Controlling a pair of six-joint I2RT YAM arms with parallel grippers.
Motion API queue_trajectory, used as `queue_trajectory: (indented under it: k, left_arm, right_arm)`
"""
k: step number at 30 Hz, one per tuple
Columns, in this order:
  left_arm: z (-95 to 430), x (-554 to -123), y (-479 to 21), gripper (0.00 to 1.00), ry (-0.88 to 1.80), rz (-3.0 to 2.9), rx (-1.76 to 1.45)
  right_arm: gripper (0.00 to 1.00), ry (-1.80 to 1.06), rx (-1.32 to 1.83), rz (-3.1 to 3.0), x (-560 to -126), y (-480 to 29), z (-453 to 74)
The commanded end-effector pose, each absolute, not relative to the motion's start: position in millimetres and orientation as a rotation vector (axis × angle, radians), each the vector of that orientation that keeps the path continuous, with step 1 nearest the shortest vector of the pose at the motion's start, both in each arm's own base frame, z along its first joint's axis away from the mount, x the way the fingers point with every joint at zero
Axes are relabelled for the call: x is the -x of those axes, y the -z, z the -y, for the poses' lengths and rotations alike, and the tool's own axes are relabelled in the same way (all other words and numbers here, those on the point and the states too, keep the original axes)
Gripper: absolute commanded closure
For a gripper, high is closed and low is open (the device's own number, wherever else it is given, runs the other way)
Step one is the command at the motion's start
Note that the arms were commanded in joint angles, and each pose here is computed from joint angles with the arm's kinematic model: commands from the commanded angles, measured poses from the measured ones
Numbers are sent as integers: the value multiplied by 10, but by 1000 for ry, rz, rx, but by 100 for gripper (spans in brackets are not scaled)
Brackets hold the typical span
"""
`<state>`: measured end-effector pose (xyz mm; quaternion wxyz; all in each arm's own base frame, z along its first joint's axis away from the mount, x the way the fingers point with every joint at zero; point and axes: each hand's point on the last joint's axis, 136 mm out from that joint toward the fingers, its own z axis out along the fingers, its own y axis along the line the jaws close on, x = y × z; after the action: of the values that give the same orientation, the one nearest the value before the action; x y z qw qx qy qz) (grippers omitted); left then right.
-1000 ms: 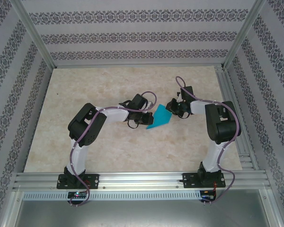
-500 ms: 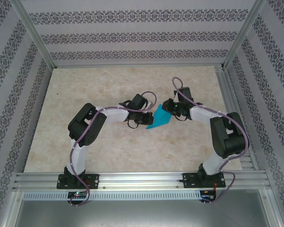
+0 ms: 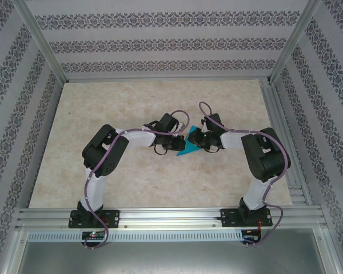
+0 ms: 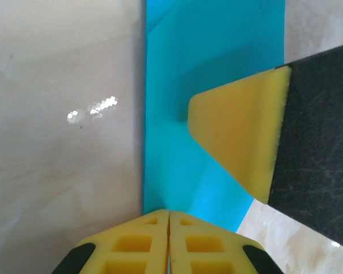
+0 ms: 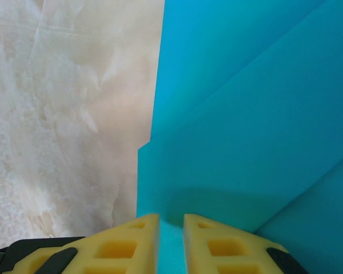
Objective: Fold a paper plane with a square sheet of paper (pick it up from the middle)
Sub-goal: Fourth fold the wing at the center of the table.
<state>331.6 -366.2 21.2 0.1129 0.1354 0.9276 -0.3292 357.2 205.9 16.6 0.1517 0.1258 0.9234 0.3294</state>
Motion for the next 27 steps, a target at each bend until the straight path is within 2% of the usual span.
queue_trajectory:
  k: [1,5,13,27]
  left_arm:
    - [3632,-3166,-209,89,974,-2791,-395]
    - [3712,-3186,-381,86,1047,-2742,-400]
    - [3655,-3032,-273,83,1057,-2802,-419]
    - [3593,-2748,-167,84,1033,-2878,-455]
  right_arm:
    - [81,-845,-410,-2750,-3400,110,-1924]
    - [82,-818,-423,-2769,-3366,152,-1880]
    - [82,-797,-430,-2793,-3348,217,-1863]
    - [82,-761,-442,-2825,-3312,289,-1828]
